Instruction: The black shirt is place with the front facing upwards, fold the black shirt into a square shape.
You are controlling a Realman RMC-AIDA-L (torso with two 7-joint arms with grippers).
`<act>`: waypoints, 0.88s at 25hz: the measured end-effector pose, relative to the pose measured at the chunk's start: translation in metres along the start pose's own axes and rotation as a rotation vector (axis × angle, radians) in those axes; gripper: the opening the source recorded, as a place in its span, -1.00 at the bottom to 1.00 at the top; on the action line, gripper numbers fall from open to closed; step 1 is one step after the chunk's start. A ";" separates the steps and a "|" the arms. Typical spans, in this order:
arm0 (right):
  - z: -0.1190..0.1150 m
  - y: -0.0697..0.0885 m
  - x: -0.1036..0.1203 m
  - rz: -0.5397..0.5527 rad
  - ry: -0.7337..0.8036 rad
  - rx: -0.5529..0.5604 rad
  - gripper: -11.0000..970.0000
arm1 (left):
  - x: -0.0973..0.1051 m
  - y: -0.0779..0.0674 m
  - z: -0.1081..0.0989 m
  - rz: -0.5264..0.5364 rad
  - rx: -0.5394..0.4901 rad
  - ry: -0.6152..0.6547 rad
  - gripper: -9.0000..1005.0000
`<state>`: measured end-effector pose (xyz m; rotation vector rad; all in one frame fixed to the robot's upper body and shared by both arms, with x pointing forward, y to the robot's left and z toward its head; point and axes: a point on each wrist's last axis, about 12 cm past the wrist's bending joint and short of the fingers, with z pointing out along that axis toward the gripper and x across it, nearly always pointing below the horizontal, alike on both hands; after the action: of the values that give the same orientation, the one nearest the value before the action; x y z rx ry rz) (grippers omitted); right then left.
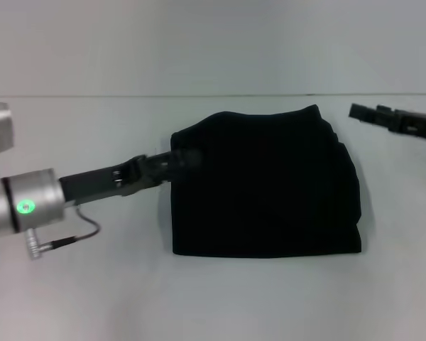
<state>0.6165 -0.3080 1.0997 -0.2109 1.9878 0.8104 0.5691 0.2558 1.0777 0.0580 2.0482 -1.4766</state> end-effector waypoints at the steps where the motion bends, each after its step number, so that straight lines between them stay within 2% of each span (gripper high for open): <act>1: 0.004 0.002 -0.012 0.032 0.041 -0.010 0.67 | -0.001 0.003 -0.008 0.012 -0.016 0.001 0.76; 5: 0.019 0.014 -0.046 0.117 0.193 -0.003 0.67 | -0.002 0.010 -0.035 0.055 -0.061 -0.034 0.76; 8: 0.036 0.029 -0.062 0.148 0.311 0.055 0.67 | -0.002 0.009 -0.046 0.108 -0.058 -0.043 0.76; 11: 0.046 0.037 -0.065 0.145 0.353 0.080 0.67 | -0.002 0.007 -0.048 0.137 -0.048 -0.041 0.76; 12: 0.052 0.042 -0.067 0.140 0.372 0.089 0.67 | 0.000 0.006 -0.051 0.195 -0.035 -0.041 0.76; 16: 0.068 0.055 -0.066 0.117 0.410 0.102 0.67 | 0.003 0.006 -0.052 0.224 -0.035 -0.044 0.76; 22: 0.079 0.054 -0.051 0.120 0.426 0.142 0.67 | 0.006 0.006 -0.050 0.220 -0.027 -0.036 0.76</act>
<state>0.6756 -0.2266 1.1400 -0.1936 2.4692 0.7395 0.5442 0.2998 1.0792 0.2360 1.9638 -1.3052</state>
